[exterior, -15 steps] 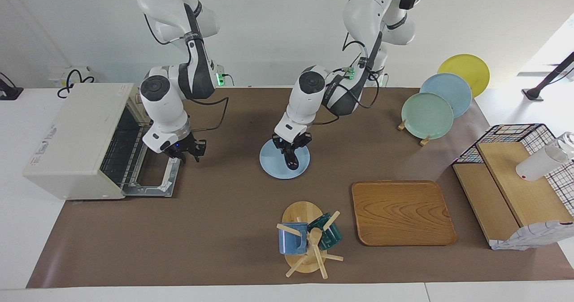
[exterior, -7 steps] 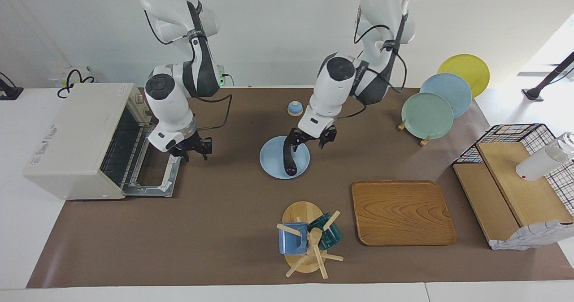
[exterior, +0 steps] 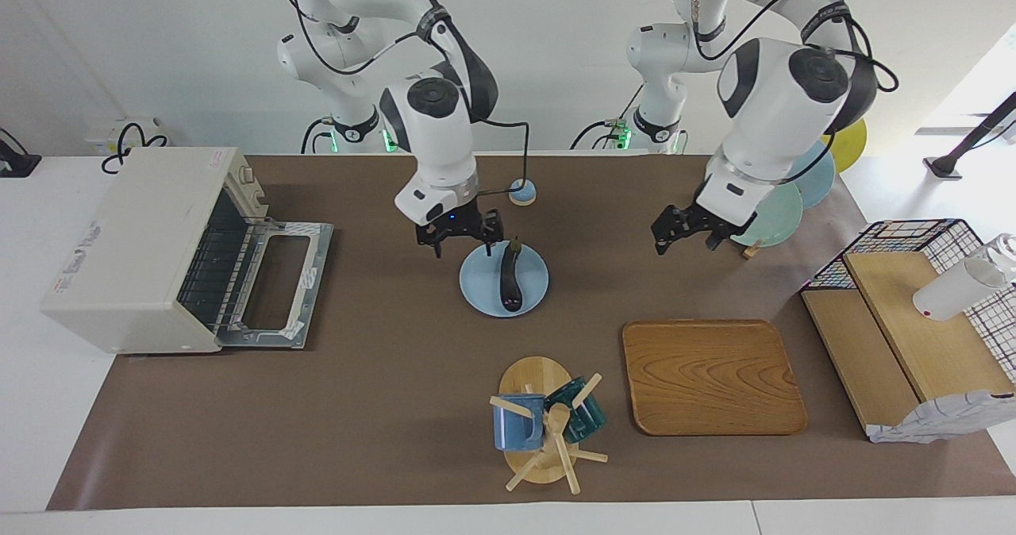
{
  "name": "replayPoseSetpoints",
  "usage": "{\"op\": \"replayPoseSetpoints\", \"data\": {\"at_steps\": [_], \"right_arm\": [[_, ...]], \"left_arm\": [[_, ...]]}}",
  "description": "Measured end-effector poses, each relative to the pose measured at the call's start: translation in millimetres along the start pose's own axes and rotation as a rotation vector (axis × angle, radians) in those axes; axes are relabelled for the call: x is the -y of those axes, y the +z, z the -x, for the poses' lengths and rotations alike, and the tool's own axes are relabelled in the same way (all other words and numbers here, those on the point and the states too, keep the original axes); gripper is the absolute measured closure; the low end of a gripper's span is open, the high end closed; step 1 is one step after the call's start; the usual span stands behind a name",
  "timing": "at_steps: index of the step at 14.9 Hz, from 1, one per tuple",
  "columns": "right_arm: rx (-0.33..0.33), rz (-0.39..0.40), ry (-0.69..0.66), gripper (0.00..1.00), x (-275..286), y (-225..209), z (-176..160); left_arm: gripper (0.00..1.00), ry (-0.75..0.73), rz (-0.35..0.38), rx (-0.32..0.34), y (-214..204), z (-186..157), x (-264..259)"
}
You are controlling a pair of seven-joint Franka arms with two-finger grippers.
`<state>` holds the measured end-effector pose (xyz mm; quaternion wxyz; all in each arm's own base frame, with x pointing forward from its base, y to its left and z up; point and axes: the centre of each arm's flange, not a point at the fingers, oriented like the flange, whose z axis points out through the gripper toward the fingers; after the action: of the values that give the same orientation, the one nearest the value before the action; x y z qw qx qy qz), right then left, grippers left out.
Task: Put eggplant into oven
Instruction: 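Grasp the eggplant with the right gripper while the left gripper withdraws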
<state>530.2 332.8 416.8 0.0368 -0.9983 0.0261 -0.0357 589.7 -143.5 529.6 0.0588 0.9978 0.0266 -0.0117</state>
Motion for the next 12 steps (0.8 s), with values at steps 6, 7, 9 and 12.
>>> {"op": "replayPoseSetpoints", "data": {"at_steps": [6, 7, 9, 12], "right_arm": [[-0.023, 0.054, 0.010, 0.00, 131.8, 83.9, 33.8], [-0.021, 0.064, 0.003, 0.00, 132.3, 94.8, 35.9], [-0.034, 0.079, -0.015, 0.00, 127.5, 104.4, 36.9], [-0.049, 0.067, -0.027, 0.28, 120.8, 114.4, 41.6]], "left_arm": [[0.00, 0.079, -0.075, 0.043, -30.9, 28.5, 27.5], [0.00, 0.079, -0.081, 0.046, -32.9, 36.1, 30.1], [0.00, 0.071, -0.089, 0.049, -35.0, 48.6, 38.1], [0.00, 0.067, -0.091, 0.040, -40.2, 54.0, 42.7]]}}
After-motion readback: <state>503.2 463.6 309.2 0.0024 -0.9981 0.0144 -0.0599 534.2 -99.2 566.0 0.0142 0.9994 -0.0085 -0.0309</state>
